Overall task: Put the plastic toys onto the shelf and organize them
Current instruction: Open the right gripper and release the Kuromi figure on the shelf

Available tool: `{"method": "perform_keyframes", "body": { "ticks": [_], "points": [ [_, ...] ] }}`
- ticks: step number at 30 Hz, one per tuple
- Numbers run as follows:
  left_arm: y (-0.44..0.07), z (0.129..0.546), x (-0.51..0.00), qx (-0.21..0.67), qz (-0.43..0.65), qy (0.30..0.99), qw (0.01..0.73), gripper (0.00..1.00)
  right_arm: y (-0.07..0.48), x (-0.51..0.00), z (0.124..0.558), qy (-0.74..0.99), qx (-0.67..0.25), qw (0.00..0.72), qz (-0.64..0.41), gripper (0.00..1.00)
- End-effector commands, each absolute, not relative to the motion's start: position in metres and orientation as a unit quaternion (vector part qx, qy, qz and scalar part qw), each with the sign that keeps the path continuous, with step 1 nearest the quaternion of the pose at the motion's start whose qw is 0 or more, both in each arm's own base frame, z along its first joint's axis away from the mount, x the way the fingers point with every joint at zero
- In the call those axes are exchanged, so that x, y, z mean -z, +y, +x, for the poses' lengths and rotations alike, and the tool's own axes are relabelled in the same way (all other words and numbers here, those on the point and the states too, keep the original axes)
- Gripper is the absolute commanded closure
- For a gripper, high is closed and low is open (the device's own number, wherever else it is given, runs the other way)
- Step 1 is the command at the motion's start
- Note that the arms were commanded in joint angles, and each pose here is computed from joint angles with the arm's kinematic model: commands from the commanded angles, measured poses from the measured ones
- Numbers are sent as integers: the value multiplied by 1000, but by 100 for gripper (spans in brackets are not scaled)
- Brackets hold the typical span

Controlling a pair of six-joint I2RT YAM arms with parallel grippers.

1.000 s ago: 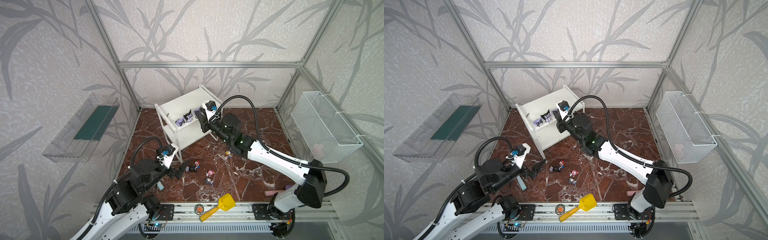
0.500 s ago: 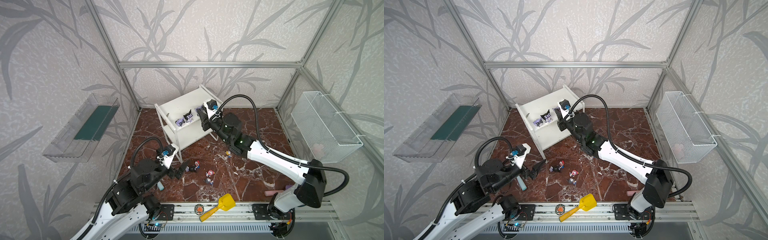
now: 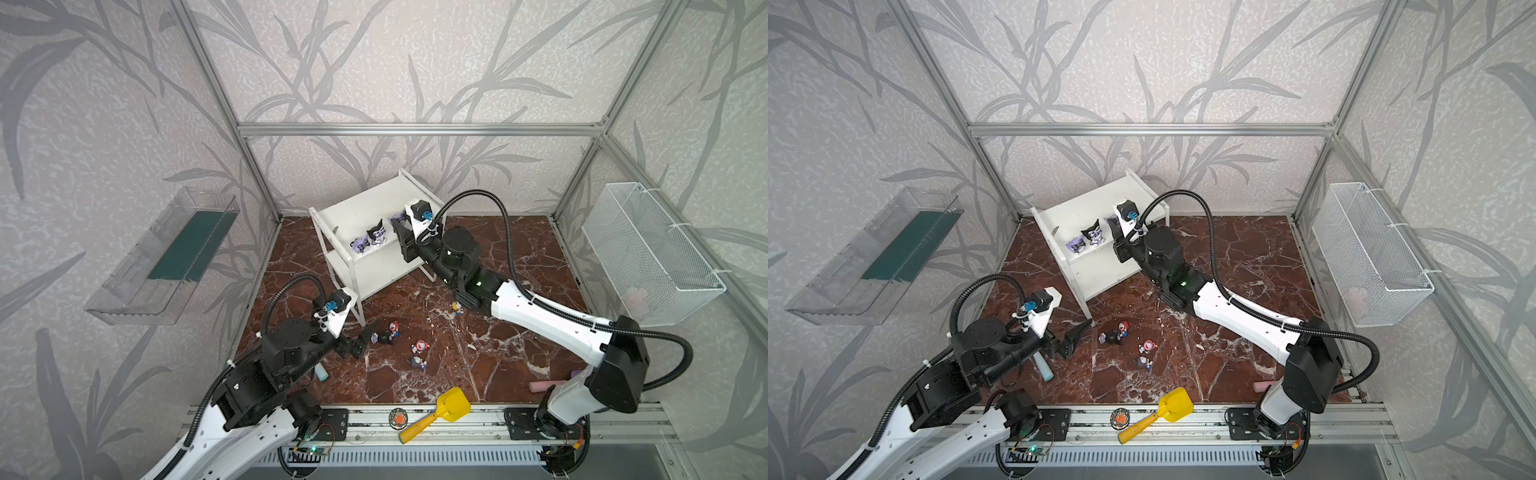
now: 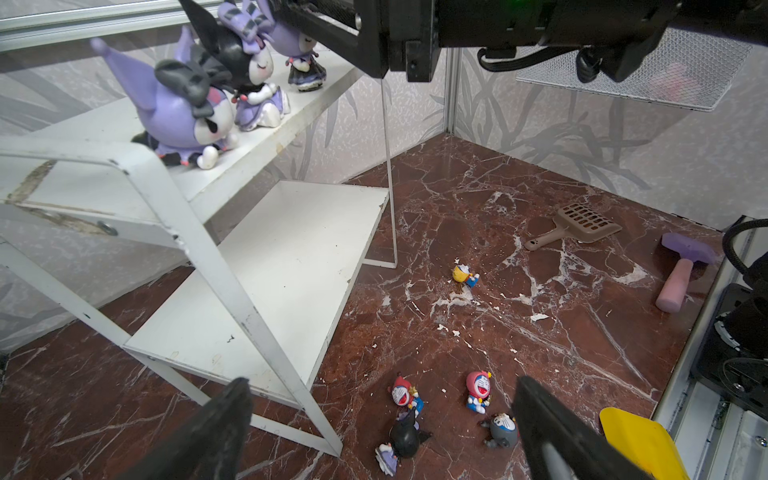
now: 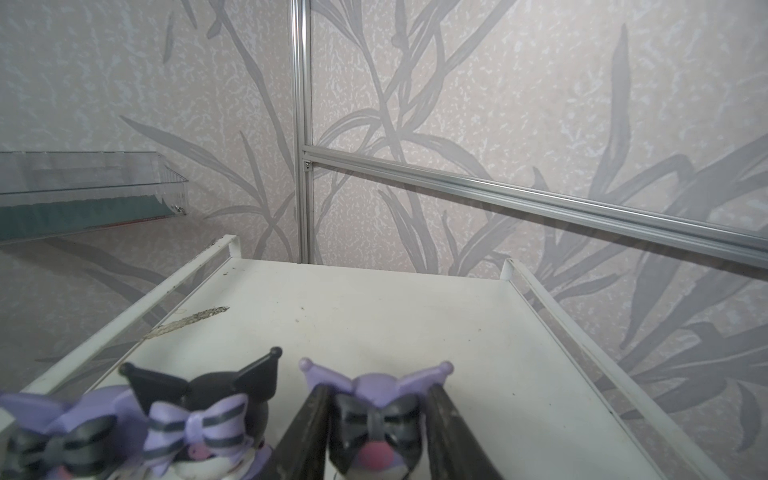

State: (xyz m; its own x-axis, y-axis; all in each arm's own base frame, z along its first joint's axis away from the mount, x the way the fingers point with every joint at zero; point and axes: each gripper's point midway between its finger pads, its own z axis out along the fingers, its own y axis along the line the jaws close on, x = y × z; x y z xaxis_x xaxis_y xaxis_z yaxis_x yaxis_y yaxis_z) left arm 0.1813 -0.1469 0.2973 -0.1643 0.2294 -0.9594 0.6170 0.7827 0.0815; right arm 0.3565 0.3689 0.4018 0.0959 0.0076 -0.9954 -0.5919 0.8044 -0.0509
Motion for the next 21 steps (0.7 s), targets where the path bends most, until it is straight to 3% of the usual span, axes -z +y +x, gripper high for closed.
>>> {"method": "perform_keyframes", "body": {
  "ticks": [1, 9, 15, 21],
  "points": [
    [-146, 181, -294, 165, 287, 745, 579, 1, 365, -411, 357, 628, -216, 717, -211, 51],
    [-146, 182, -294, 163, 286, 746, 580, 1, 355, -424, 350, 622, -215, 723, -210, 37],
    [-148, 185, -293, 163, 285, 747, 578, 1, 319, -431, 326, 632, -200, 720, -206, 24],
    [-150, 187, -288, 159, 288, 754, 568, 1, 259, -391, 291, 689, -168, 676, -200, 8]
  ]
}}
